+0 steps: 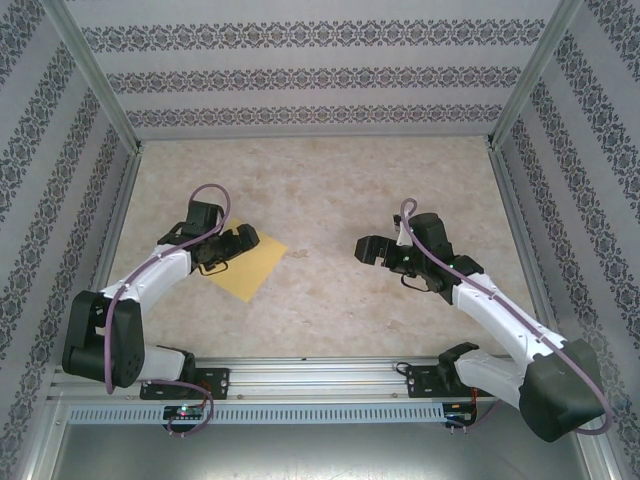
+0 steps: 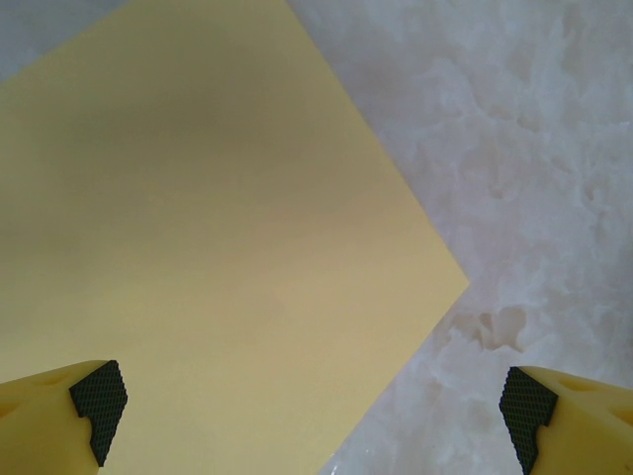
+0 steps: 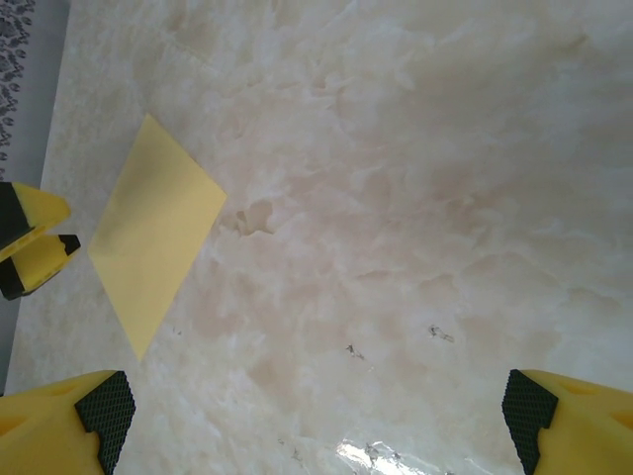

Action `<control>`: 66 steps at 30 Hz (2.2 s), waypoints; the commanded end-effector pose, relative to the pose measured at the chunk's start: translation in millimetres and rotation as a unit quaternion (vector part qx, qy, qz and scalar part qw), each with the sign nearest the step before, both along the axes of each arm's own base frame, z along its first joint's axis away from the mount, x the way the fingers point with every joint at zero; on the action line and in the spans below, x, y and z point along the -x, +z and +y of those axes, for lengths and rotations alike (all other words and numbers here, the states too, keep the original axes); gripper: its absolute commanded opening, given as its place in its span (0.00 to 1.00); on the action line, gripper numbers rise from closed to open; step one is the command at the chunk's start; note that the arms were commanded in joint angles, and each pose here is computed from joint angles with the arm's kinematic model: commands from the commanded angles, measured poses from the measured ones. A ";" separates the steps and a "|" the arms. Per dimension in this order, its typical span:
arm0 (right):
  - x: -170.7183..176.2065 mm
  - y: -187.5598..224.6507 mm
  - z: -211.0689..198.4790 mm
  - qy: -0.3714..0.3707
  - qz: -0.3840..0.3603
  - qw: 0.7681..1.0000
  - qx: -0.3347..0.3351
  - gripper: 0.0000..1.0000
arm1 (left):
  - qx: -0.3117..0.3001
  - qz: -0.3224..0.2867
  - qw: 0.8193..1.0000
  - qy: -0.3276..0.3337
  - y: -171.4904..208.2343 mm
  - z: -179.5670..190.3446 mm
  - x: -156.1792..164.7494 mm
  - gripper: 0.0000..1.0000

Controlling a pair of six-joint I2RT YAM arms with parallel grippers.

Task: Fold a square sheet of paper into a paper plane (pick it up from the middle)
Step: Move the square sheet of paper to the center of the table, then move the paper to the center of the table.

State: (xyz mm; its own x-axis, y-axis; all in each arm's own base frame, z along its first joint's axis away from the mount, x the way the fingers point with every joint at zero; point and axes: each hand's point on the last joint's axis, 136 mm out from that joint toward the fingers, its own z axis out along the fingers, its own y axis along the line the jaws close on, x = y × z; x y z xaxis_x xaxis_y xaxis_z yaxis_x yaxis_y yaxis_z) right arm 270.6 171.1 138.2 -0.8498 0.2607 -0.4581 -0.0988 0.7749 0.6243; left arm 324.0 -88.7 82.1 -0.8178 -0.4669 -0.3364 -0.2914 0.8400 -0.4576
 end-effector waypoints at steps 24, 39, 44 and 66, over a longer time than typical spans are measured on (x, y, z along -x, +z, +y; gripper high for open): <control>30.7 -39.6 17.4 -0.005 0.051 0.998 0.040 0.98 | 0.102 0.082 0.991 0.017 -58.7 -122.2 47.8 1.00; 17.0 -33.9 106.2 0.037 0.049 0.996 0.058 0.89 | -0.056 -0.102 0.991 0.067 43.4 -19.1 71.6 1.00; 5.5 -47.2 145.0 0.039 0.070 0.994 0.081 0.86 | -0.087 -0.136 0.982 0.095 52.8 15.3 84.9 1.00; -1.6 -95.4 246.8 0.142 0.136 0.977 0.089 0.83 | -0.110 -0.167 0.973 0.116 55.6 40.3 100.6 1.00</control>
